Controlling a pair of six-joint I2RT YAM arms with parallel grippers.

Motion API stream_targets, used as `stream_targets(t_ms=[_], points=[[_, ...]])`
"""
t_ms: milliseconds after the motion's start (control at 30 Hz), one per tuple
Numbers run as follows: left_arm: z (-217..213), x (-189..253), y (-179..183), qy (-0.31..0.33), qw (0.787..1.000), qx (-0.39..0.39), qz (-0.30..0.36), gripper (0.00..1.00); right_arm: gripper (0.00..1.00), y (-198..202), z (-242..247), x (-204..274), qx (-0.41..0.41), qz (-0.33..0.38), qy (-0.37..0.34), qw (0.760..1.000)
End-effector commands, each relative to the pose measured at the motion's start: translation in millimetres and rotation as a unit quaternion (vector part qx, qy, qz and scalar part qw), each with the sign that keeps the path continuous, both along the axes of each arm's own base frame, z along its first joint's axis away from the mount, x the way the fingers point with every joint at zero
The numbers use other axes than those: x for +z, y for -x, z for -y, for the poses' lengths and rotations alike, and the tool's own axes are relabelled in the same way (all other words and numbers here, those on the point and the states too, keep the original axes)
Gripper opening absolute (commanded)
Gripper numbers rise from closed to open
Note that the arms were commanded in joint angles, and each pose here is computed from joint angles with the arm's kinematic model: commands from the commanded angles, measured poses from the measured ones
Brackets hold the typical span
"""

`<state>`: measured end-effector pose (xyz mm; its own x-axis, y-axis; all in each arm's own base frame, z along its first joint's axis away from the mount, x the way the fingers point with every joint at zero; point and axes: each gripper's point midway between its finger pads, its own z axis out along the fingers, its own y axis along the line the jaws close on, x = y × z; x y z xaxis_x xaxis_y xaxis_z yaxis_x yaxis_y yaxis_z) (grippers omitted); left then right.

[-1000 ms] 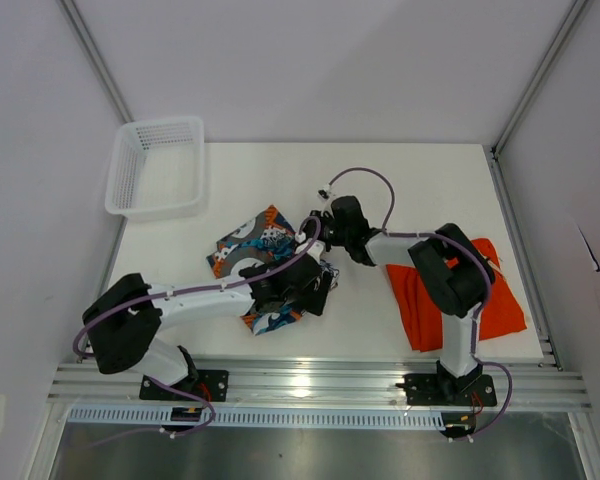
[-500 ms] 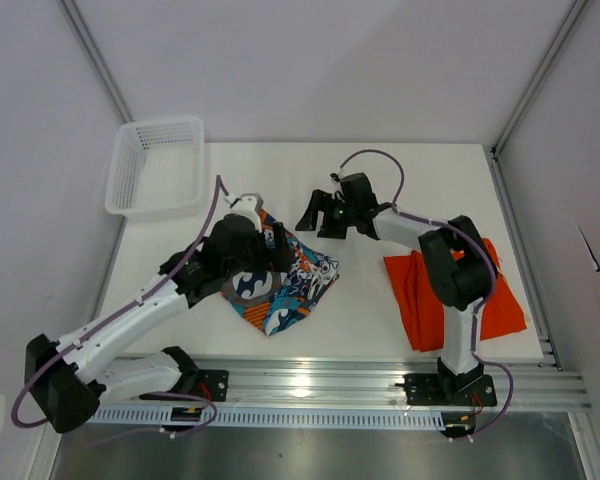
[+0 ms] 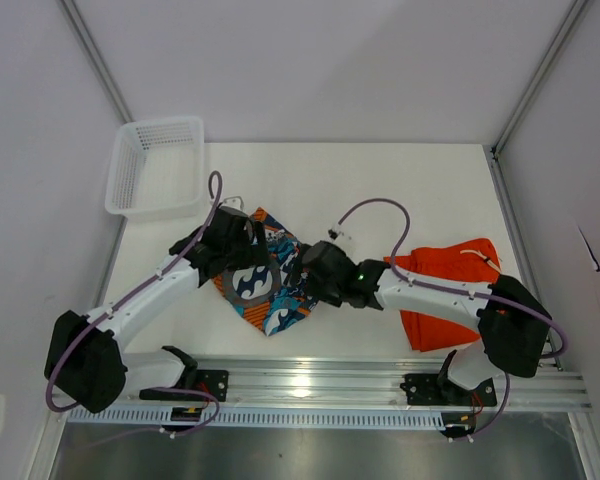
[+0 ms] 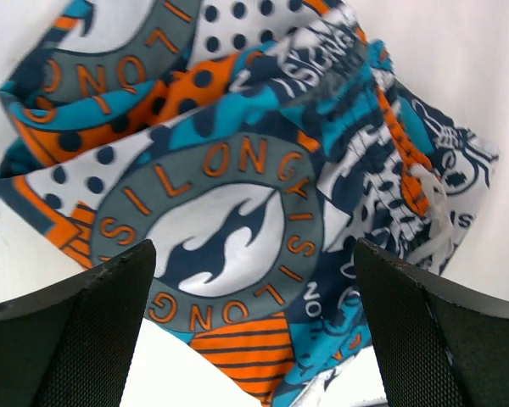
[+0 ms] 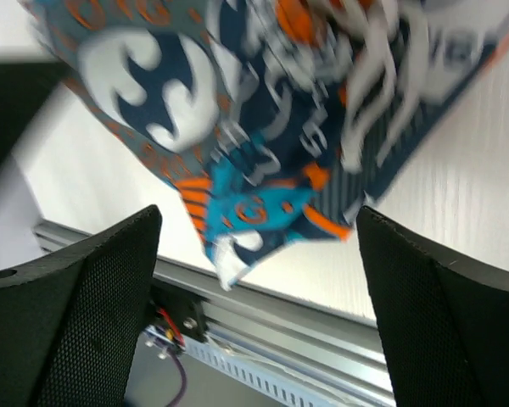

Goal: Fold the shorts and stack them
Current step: Fold the shorts

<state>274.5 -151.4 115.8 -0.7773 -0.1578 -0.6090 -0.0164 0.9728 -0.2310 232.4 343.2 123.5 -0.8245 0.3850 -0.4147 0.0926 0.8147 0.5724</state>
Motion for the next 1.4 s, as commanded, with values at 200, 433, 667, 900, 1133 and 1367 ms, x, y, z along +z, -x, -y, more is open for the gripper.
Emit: stream_targets(t_ms=[200, 433, 667, 900, 1133, 1367], points=[[-17.2, 18.7, -22.4, 0.066, 0.997, 0.032, 0.040, 0.95, 0.30, 42.6, -30.7, -18.4, -0.072, -0.013, -0.060, 0.996], [-15.1, 10.5, -35.1, 0.106, 0.994, 0.020, 0.031, 0.79, 0.23, 44.9, -51.1, -27.1, -0.056, -0.012, -0.066, 0.996], [-13.9, -8.6, -42.1, 0.111, 0.993, 0.020, 0.019, 0.56, 0.22, 30.5, -67.3, -17.0, -0.034, 0.026, -0.091, 0.995], [-12.8, -32.6, -47.1, 0.107, 0.994, 0.021, -0.006, 0.49, 0.19, 29.1, -59.2, -53.8, -0.031, -0.021, -0.079, 0.996], [-23.2, -72.0, -51.0, 0.084, 0.994, 0.045, -0.062, 0.45, 0.16, 32.0, -28.9, -102.0, -0.050, -0.073, -0.064, 0.994], [-21.7, -89.6, -33.9, 0.106, 0.989, 0.058, -0.085, 0.40, 0.14, 22.4, 24.6, -114.5, -0.058, -0.075, -0.008, 0.995]])
